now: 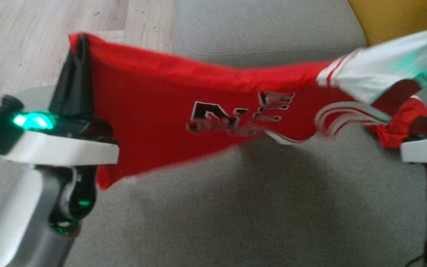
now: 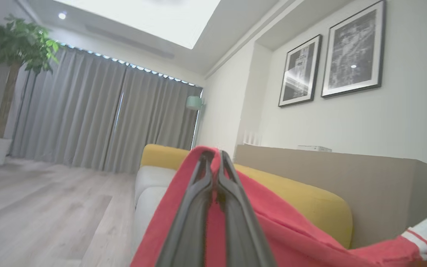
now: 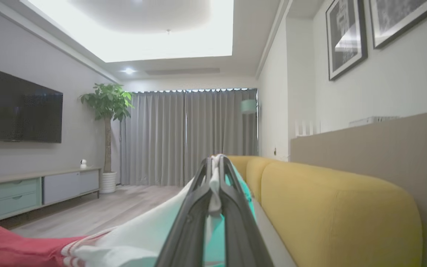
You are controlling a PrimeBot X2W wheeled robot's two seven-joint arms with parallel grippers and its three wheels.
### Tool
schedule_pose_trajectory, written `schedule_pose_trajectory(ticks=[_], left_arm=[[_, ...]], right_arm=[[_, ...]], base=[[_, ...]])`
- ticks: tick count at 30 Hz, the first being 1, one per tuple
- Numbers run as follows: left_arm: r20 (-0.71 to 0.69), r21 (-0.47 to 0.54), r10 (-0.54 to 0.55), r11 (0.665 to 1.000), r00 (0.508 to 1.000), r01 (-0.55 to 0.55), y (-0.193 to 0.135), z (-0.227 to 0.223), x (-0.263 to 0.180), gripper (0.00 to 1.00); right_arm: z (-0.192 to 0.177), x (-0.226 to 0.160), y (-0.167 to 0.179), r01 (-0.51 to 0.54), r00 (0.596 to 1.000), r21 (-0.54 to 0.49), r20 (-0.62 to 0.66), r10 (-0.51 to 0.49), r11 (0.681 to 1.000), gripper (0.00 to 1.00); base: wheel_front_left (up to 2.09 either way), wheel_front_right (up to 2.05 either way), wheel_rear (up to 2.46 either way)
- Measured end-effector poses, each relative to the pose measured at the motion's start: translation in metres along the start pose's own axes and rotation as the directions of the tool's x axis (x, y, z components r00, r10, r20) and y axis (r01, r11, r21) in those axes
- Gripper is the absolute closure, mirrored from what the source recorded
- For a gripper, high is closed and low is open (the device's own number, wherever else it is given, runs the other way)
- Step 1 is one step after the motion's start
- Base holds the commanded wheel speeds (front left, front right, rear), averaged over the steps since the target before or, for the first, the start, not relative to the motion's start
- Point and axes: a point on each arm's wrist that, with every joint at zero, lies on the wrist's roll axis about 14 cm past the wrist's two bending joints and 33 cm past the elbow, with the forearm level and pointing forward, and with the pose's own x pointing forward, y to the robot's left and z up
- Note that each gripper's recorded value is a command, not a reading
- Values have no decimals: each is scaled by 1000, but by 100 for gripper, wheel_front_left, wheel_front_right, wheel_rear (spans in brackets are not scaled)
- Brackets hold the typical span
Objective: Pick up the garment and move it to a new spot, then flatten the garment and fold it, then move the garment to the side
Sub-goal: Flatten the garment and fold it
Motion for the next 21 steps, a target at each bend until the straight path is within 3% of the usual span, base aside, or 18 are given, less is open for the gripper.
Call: schedule_pose_trajectory(ticks=[7,12,21], left_arm=[[32,101,-112,989,993,109,-27,48,8,100],[-12,128,-119,985,993,119,-25,46,18,100],[-215,88,-23,995,976,42,26,-21,57,100]], right_arm=[[52,-5,-3,8,993,-54,118,-2,999,100],[64,7,-6,6,991,-83,137,6,996,100],[-17,63,-8,-37,996,-56,-84,32,998,100]], base=[[0,0,0],[0,0,0],[0,0,0]])
